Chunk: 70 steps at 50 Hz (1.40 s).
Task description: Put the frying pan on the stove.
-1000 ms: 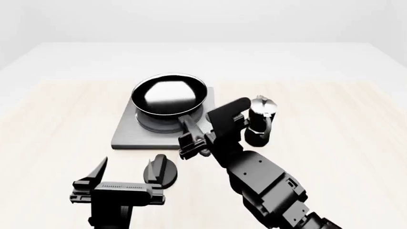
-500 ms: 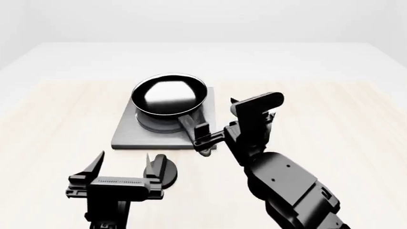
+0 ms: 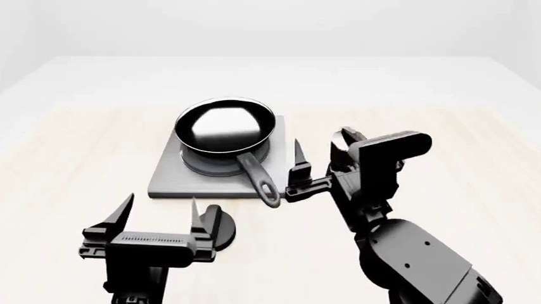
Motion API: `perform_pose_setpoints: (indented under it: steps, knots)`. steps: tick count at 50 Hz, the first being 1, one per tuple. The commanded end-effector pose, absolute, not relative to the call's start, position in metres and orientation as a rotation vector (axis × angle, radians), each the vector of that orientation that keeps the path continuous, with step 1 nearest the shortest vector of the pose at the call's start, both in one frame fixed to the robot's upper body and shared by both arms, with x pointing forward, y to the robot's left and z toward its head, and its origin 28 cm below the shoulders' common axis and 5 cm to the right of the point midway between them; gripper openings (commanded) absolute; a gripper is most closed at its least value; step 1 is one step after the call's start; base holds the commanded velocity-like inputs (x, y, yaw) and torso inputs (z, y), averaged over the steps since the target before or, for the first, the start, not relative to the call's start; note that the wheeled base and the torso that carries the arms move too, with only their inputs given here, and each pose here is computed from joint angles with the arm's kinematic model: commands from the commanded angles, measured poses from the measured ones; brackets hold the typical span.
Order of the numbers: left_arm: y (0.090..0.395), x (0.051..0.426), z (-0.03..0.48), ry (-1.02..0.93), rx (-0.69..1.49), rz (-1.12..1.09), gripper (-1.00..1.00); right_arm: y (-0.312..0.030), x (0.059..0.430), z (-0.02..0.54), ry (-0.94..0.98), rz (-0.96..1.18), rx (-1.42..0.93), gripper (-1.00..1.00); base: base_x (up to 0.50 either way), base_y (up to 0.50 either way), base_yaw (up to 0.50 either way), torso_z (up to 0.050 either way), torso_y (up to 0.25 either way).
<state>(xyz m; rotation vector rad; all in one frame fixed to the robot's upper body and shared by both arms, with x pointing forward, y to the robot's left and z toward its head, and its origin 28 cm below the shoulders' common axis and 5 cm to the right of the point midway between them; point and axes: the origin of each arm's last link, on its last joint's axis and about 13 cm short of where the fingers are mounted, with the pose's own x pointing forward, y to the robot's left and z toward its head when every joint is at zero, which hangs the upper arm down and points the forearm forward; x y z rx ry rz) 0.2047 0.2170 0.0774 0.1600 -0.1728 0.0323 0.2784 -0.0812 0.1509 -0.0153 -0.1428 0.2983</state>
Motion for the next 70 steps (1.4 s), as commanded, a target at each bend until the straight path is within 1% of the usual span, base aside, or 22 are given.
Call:
perform_pose_setpoints:
  steps: [1, 15, 20, 40, 70]
  knots:
    - [0.217, 0.202, 0.086, -0.196, 0.162, 0.033, 1.00, -0.092, 0.265, 0.152, -0.166, 0.264, 0.002, 1.00, 0.00, 0.00, 0.00, 0.000, 0.000]
    - [0.216, 0.194, 0.096, -0.227, 0.157, 0.029, 1.00, -0.099, 0.247, 0.152, -0.196, 0.239, 0.016, 1.00, 0.00, 0.00, 0.00, 0.000, 0.000]
    - [0.215, 0.190, 0.100, -0.242, 0.154, 0.028, 1.00, -0.102, 0.238, 0.158, -0.226, 0.232, 0.019, 1.00, 0.00, 0.00, 0.00, 0.000, 0.000]
    - [0.215, 0.182, 0.120, -0.297, 0.140, 0.022, 1.00, -0.109, 0.220, 0.182, -0.317, 0.201, 0.056, 1.00, 0.00, 0.00, 0.00, 0.000, 0.000]
    - [0.212, 0.159, 0.150, -0.400, 0.134, 0.000, 1.00, -0.109, 0.189, 0.208, -0.424, 0.216, 0.062, 1.00, 0.00, 0.00, 0.00, 0.000, 0.000]
